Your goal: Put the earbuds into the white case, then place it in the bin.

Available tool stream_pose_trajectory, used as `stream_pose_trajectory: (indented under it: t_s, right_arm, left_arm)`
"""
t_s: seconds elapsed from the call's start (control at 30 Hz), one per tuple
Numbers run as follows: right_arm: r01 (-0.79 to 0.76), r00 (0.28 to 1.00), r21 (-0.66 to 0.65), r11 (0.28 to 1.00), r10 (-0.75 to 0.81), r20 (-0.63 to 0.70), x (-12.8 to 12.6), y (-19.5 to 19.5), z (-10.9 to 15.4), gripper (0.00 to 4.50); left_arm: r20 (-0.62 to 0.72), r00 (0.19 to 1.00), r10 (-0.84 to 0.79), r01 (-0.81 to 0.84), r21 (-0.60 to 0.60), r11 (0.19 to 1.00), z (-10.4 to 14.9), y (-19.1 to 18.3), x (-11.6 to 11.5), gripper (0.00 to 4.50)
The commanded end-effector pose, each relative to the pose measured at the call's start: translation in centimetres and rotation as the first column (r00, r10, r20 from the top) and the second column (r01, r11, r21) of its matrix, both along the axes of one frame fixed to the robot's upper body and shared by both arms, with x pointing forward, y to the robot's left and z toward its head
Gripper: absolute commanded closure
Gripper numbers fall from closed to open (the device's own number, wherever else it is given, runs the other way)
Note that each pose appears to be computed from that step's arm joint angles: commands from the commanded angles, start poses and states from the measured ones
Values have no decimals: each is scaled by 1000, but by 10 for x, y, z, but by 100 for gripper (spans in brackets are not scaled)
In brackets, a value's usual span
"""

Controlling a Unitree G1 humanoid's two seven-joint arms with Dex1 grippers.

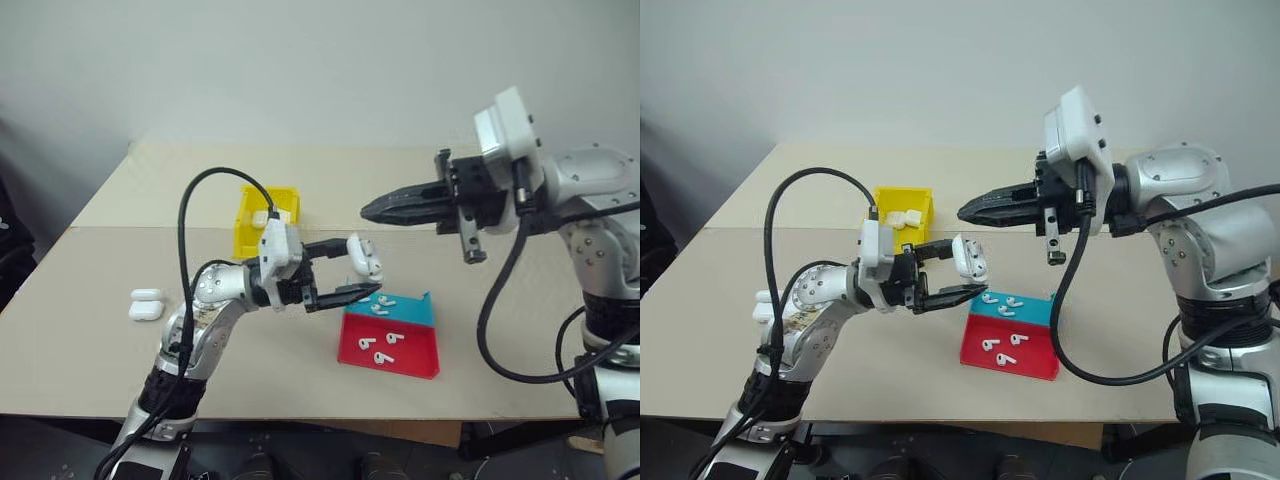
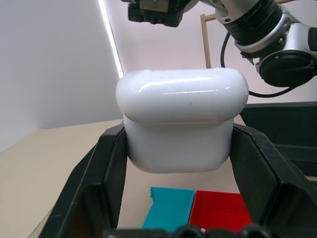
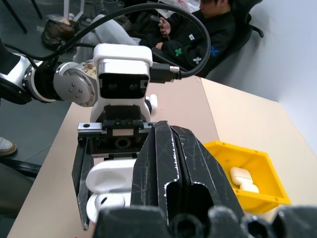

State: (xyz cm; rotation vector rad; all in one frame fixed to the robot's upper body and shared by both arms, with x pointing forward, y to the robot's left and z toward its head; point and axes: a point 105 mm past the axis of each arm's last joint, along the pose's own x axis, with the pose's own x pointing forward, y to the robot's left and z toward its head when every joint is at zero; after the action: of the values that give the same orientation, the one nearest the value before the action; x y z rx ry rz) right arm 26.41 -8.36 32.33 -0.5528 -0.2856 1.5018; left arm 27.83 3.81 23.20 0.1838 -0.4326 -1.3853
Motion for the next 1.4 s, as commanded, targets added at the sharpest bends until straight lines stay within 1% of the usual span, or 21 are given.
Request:
stream_pose_trajectory:
  t_s: [0.03, 0.13, 0.27, 0.37, 0.53, 0.7, 0.77, 0.87, 0.93, 1.0, 1.1, 1.13, 1.2, 1.23, 1.3, 1.33, 1.37, 1.4]
  right_arm:
    - [-72, 996, -13, 997, 73, 45, -18, 15, 7, 447]
    - [-85, 995, -61, 995, 88, 48, -18, 25, 0, 447]
    - [-49, 995, -168, 985, 62, 76, -9, 35, -17, 447]
    - [-18, 995, -231, 973, 42, 96, -3, 34, -28, 447]
    - [22, 995, -264, 964, 5, 104, 5, 24, -32, 447]
    - [38, 994, -266, 963, -9, 111, 5, 13, -30, 447]
    - [36, 994, -233, 972, -11, 111, 4, 12, -23, 447]
    - [9, 995, -130, 991, 5, 102, -1, 12, -4, 447]
    - [-9, 994, -38, 999, 13, 109, -5, 8, 12, 447]
    - [1, 992, 68, 998, -10, 125, -6, 0, 27, 447]
    - [41, 991, 241, 970, -70, 113, -7, -15, 47, 447]
    - [70, 990, 305, 950, -104, 97, -6, -21, 52, 447]
    - [136, 983, 381, 915, -173, 66, -2, -30, 54, 447]
    - [194, 973, 406, 893, -227, 33, 4, -35, 48, 447]
    - [300, 950, 432, 851, -309, -51, 14, -42, 33, 447]
    - [344, 937, 452, 823, -334, -104, 17, -43, 27, 447]
    - [365, 930, 475, 801, -336, -148, 17, -43, 25, 447]
    - [372, 928, 496, 785, -329, -175, 15, -40, 21, 447]
  left_arm:
    - [30, 1000, -8, 8, -12, 1000, 8, 1, -6, 171]
    - [30, 1000, -9, 10, -10, 1000, 7, -1, -5, 171]
    - [44, 999, -23, 24, -20, 1000, 12, -4, -8, 171]
    - [47, 999, -25, 26, -22, 999, 12, -4, -9, 171]
    - [48, 999, -16, 17, -23, 1000, 12, -1, -9, 171]
    - [44, 999, -11, 13, -26, 1000, 12, 0, -10, 171]
    - [43, 999, -11, 12, -26, 1000, 11, 0, -10, 171]
    - [41, 999, -10, 11, -27, 1000, 11, 0, -9, 171]
    - [41, 999, 2, -1, -28, 1000, 10, 1, -7, 171]
    - [44, 998, 40, -38, -41, 998, 11, 5, -3, 171]
    - [60, 988, 141, -134, -110, 985, 24, 12, 5, 171]
    - [65, 976, 209, -197, -157, 968, 32, 15, 12, 171]
    - [55, 940, 338, -316, -237, 919, 48, 21, 26, 171]
    - [37, 899, 436, -406, -299, 863, 59, 28, 39, 171]
    - [-31, 800, 599, -554, -420, 719, 76, 43, 62, 171]
    - [-84, 740, 667, -625, -452, 637, 81, 53, 75, 171]
    - [-126, 684, 718, -685, -450, 573, 82, 60, 86, 171]
    - [-150, 604, 782, -753, -430, 499, 78, 69, 101, 171]
